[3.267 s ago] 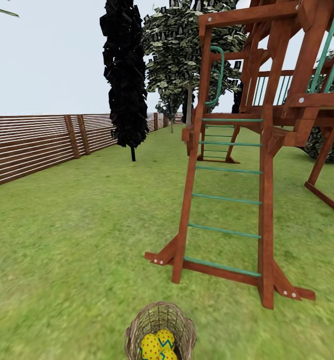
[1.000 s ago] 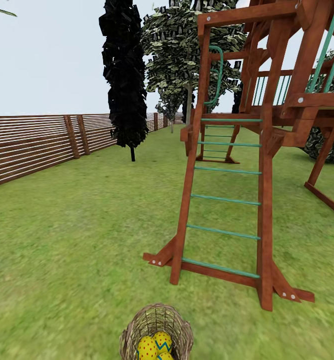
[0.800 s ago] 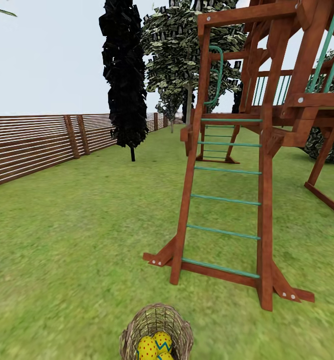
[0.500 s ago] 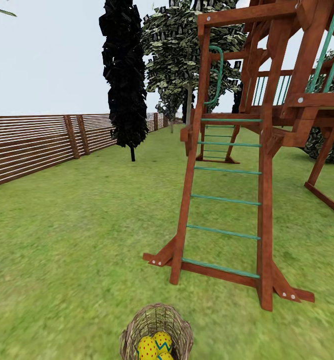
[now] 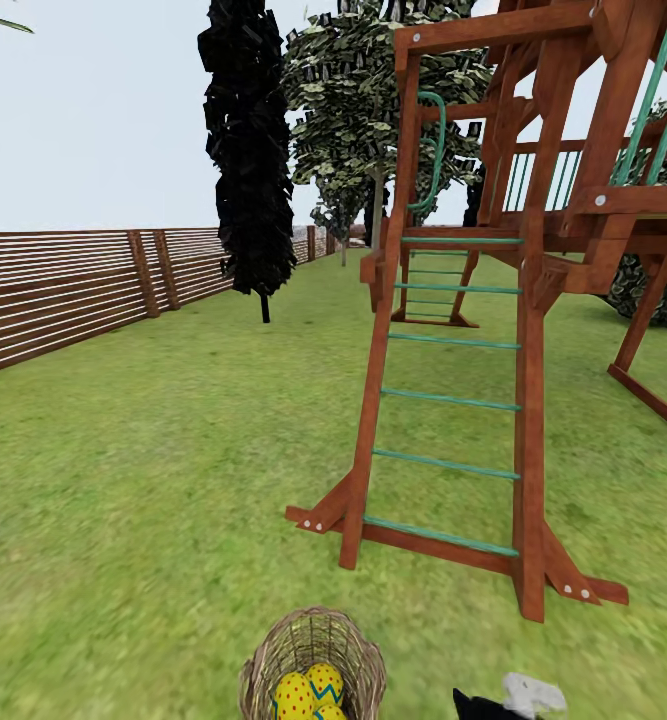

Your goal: Take the three Easter eggs out of the wicker basket on the lawn in the garden, then place them on the lawn next to a single tree (choose any tree) so that all three eggs are next to the same tree and none are left in the basket.

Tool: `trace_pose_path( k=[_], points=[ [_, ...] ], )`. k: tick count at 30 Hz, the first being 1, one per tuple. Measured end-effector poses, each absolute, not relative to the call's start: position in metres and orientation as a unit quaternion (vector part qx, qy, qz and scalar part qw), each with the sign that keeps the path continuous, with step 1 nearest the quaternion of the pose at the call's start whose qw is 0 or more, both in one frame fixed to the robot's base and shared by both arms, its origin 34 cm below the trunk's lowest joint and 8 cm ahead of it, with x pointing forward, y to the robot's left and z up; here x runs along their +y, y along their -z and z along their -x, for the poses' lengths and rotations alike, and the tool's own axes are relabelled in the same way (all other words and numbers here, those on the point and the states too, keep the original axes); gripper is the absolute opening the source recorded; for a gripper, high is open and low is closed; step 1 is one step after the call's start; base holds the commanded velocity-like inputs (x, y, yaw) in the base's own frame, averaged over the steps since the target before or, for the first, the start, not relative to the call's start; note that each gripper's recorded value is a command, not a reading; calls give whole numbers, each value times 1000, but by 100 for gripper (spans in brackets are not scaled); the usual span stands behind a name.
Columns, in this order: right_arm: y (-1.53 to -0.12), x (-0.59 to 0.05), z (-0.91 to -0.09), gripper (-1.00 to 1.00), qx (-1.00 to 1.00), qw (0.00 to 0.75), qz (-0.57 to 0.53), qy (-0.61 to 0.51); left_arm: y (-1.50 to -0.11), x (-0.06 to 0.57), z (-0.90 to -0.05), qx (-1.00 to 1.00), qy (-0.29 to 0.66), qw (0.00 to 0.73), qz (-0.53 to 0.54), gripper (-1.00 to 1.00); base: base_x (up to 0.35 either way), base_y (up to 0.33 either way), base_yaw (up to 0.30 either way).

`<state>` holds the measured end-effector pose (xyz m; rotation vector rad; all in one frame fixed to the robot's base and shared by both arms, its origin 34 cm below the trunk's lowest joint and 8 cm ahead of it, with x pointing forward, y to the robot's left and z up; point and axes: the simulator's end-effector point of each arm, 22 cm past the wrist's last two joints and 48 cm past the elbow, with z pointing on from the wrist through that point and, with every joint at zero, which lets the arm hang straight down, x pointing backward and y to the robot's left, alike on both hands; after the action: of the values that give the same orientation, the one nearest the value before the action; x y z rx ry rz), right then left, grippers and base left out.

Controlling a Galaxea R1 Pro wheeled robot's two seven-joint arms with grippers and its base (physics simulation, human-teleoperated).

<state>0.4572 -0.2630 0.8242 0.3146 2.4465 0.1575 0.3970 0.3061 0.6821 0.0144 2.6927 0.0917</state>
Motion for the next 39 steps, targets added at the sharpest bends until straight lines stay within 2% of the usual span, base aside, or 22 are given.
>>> trace_pose_path(
  k=[8,16,26,39],
  points=[
    [-848,-218,-525,100,935,342,-90,-37,-716,305,-442,971,-33,238,-5,100,0,0,0],
    [-790,-180,-578,100,964,258,-57,-18,-752,312,-483,956,-37,289,6,100,0,0,0],
    [-772,-164,-575,100,972,230,-48,-19,-768,333,-496,949,-48,310,32,100,0,0,0],
    [-761,-163,-566,100,971,234,-50,-16,-771,357,-496,946,-65,315,33,100,0,0,0]
  ],
)
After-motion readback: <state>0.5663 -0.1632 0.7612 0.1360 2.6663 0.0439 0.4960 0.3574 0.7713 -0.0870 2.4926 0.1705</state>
